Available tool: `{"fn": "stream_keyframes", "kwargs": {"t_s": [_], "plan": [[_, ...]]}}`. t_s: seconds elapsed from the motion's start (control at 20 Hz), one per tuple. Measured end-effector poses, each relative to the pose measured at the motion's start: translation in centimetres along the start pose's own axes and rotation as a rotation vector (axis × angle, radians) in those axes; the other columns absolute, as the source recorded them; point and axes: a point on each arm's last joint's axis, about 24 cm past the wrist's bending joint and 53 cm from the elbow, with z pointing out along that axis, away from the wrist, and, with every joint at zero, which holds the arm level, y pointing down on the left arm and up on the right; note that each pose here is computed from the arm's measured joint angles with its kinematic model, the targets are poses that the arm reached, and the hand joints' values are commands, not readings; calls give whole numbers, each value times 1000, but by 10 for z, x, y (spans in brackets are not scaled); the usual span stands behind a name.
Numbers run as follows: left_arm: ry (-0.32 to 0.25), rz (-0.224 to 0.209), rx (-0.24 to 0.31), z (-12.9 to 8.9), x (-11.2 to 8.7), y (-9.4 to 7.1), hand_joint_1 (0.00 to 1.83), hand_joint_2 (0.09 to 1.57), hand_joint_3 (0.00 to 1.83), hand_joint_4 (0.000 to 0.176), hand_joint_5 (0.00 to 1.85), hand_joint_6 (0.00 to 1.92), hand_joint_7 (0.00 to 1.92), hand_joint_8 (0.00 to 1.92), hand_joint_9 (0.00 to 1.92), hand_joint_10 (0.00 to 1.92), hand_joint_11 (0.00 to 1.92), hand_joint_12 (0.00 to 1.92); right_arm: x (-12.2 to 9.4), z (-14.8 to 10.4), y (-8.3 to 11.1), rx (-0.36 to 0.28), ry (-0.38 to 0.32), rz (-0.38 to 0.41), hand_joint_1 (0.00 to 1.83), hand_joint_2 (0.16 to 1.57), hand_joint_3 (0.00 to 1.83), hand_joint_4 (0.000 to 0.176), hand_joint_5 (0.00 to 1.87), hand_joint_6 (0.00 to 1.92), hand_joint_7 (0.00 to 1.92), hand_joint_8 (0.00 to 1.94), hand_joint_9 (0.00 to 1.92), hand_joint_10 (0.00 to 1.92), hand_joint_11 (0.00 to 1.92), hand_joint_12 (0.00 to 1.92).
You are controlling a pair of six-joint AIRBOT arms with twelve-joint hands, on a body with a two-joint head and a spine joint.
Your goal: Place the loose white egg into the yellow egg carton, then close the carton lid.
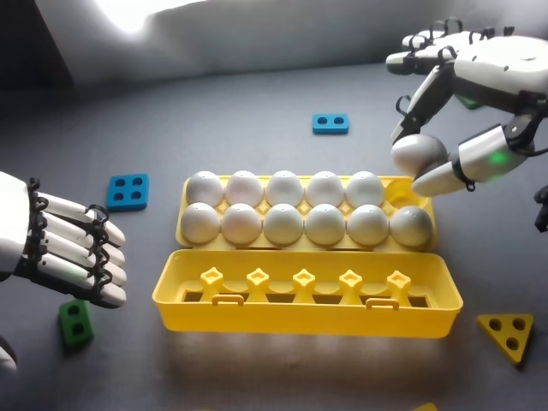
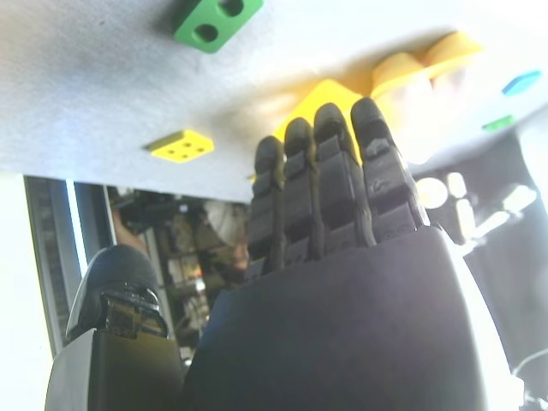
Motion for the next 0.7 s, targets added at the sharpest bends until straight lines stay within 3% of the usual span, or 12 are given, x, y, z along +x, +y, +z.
{"fn": "stream_keyframes", "kwargs": {"t_s": [0.35, 0.7], "plan": [[0, 0, -2, 0, 0, 0, 0, 1176, 0, 0, 245, 4, 256, 4, 209, 5, 0, 328, 5, -1, -18, 63, -7, 103, 1098, 987, 1, 176, 1291, 444, 171, 4, 28, 6, 0, 0], [-7, 7, 1, 0, -3, -1, 0, 1176, 2, 0, 290, 11, 285, 7, 227, 5, 0, 383, 22, 1, -21, 74, 26, 110, 1106, 980, 0, 176, 1318, 400, 197, 0, 37, 2, 0, 0]]}}
